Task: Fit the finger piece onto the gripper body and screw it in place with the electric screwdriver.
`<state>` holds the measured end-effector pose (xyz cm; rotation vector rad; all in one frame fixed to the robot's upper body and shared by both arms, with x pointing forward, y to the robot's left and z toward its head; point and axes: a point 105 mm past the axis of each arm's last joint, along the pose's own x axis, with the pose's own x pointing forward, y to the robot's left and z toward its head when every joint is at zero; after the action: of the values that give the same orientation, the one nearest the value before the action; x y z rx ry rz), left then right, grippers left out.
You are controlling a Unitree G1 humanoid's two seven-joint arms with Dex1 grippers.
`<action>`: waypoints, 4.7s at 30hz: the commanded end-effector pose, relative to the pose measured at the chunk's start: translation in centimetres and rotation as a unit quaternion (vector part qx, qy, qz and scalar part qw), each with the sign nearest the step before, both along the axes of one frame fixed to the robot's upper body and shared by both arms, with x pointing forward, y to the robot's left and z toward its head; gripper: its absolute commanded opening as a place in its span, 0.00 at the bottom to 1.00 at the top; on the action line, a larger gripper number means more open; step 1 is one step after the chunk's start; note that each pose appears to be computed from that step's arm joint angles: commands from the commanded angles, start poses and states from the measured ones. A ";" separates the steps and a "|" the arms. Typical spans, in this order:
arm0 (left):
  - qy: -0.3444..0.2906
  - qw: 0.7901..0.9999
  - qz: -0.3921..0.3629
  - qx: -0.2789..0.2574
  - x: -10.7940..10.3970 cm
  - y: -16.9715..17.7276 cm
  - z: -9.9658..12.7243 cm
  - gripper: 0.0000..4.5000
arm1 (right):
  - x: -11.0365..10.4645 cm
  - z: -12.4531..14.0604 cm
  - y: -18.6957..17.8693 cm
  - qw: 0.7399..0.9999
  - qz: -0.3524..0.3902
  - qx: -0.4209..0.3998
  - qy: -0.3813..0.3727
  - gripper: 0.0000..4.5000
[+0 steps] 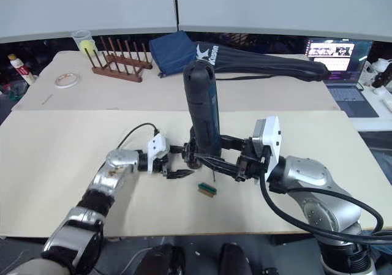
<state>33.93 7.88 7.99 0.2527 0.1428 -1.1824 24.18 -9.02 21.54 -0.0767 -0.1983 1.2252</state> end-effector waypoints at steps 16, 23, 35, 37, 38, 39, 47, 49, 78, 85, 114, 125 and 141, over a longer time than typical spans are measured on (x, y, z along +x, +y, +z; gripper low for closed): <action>-0.010 0.993 0.114 -0.023 -0.2 -3.6 -0.6 1.00 | -0.3 2.0 0.3 0.999 0.018 0.014 -0.045 0.43; -0.015 0.996 0.086 -0.022 -0.4 -3.8 -0.3 0.88 | -0.3 2.1 0.3 0.999 0.010 0.015 -0.049 0.43; -0.047 0.997 -0.055 -0.006 -0.1 -5.6 1.3 0.51 | -0.2 4.1 0.1 0.998 0.018 0.000 -0.060 0.43; -0.052 0.997 -0.065 0.006 0.3 -5.9 1.2 0.51 | 0.0 5.3 0.4 0.998 0.026 0.010 -0.058 0.43; -0.054 0.996 -0.067 0.009 0.5 -6.0 1.1 0.51 | 0.0 5.9 0.6 0.998 0.030 0.015 -0.055 0.43; -0.054 0.996 -0.068 0.011 0.7 -6.0 1.1 0.51 | 0.1 6.5 1.0 0.998 0.035 0.024 -0.053 0.43; -0.055 0.996 -0.065 0.005 1.1 -6.1 1.1 0.51 | 1.2 9.1 2.9 0.996 0.038 0.068 -0.040 0.43; -0.054 0.997 -0.062 0.003 1.0 -6.0 1.0 0.51 | 1.5 9.0 3.2 0.996 0.034 0.067 -0.044 0.43; -0.060 0.997 -0.048 -0.002 1.0 -5.4 1.2 0.51 | 2.9 6.1 3.7 0.996 0.026 0.046 -0.076 0.43; -0.061 0.997 -0.047 -0.001 0.9 -5.4 1.2 0.51 | 3.3 5.6 3.7 0.996 0.024 0.043 -0.079 0.43; -0.059 0.997 -0.046 -0.002 0.8 -5.4 1.3 0.51 | 3.7 4.7 3.5 0.996 0.018 0.035 -0.081 0.43; -0.059 0.997 -0.045 -0.002 0.8 -5.4 1.4 0.51 | 3.6 4.2 3.6 0.996 0.023 0.028 -0.085 0.43; -0.058 0.997 -0.045 -0.002 0.7 -5.3 1.4 0.51 | 3.2 4.9 3.9 0.994 0.032 0.031 -0.103 0.43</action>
<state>34.70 2.87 7.99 0.3233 0.0839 -1.2509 28.34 -5.20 24.10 -0.0983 -0.2952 1.2623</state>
